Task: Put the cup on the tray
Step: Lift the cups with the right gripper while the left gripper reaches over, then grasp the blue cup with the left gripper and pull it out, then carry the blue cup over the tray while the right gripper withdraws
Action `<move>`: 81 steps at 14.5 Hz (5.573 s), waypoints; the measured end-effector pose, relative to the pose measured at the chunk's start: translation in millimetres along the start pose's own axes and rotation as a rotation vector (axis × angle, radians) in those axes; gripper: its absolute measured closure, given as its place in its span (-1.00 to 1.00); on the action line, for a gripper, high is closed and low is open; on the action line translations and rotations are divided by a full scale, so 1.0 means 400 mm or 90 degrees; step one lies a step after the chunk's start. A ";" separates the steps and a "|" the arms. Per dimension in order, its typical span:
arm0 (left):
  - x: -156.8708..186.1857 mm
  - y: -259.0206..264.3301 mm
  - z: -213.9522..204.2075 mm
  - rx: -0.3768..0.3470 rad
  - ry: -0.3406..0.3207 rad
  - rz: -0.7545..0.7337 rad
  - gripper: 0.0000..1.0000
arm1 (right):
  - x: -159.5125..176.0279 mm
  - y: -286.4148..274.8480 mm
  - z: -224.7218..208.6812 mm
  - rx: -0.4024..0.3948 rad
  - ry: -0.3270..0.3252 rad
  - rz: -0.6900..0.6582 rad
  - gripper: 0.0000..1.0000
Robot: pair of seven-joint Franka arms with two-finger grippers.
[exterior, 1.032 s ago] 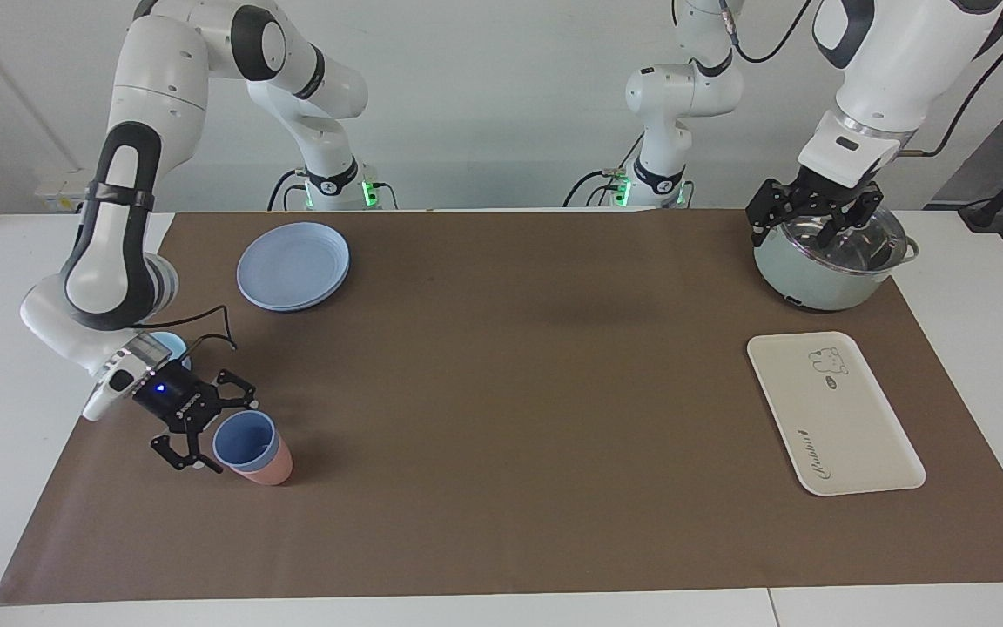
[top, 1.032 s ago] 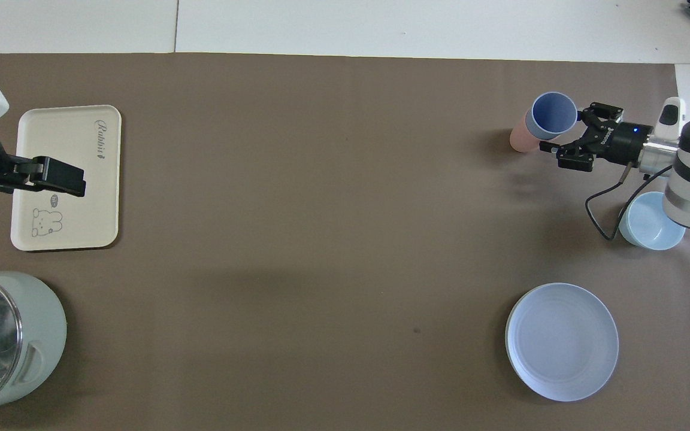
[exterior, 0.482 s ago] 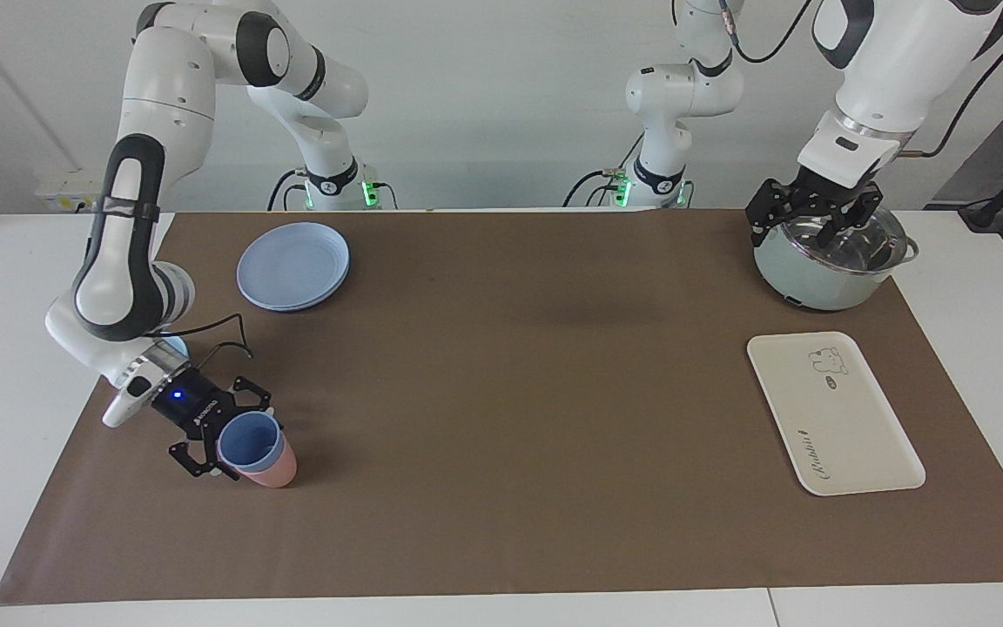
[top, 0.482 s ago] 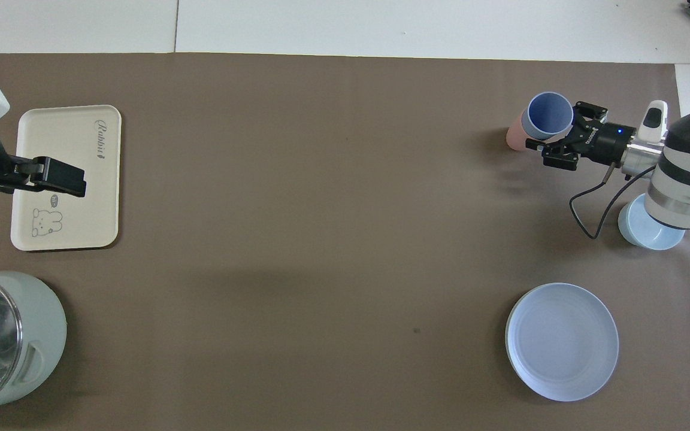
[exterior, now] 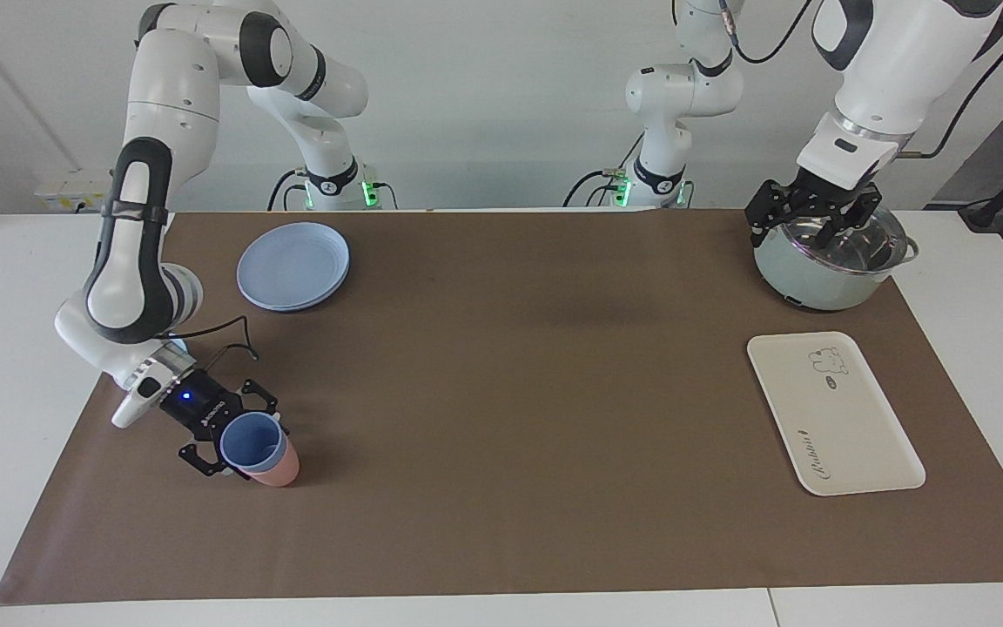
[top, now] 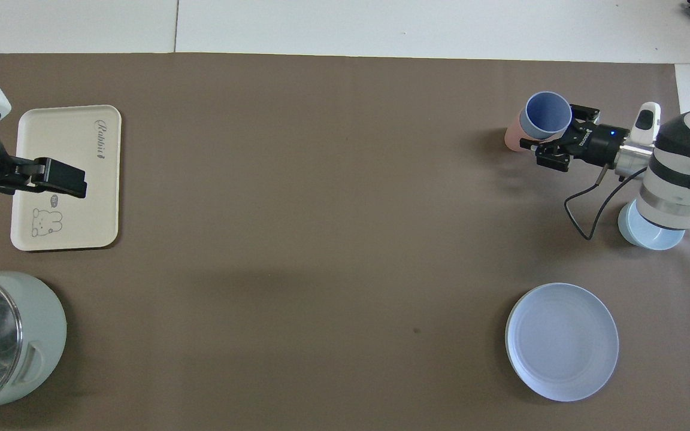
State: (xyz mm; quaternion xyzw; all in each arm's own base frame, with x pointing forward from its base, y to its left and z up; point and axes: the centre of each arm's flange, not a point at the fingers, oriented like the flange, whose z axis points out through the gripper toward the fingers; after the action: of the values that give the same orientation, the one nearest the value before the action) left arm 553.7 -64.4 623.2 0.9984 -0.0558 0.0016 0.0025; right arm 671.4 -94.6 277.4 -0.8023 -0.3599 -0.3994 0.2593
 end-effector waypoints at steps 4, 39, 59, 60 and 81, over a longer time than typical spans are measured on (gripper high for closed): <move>-0.007 0.001 0.021 0.000 -0.011 0.002 -1.00 | 0.078 -0.012 -0.004 -0.011 -0.020 -0.023 -0.69; 0.023 0.718 0.324 -0.558 0.035 -0.306 -0.10 | 0.775 -0.826 0.211 -0.093 -0.522 -0.167 -0.69; 0.067 0.671 0.231 -0.572 0.012 -0.272 0.85 | 0.774 -0.821 0.210 -0.096 -0.524 -0.167 -0.69; 0.083 0.634 0.201 -0.560 0.004 -0.255 0.85 | 0.775 -0.819 0.210 -0.097 -0.522 -0.167 -0.69; 0.061 -0.466 0.363 -0.078 0.232 -0.024 0.86 | 0.384 -0.199 -0.108 -0.090 -0.102 0.013 -0.69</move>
State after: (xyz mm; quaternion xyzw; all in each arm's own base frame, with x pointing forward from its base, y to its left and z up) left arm 598.9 117.2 477.2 0.9804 -0.0357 0.1790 0.0737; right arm 653.9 -20.0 438.3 -0.8517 -0.3421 -0.3555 0.1768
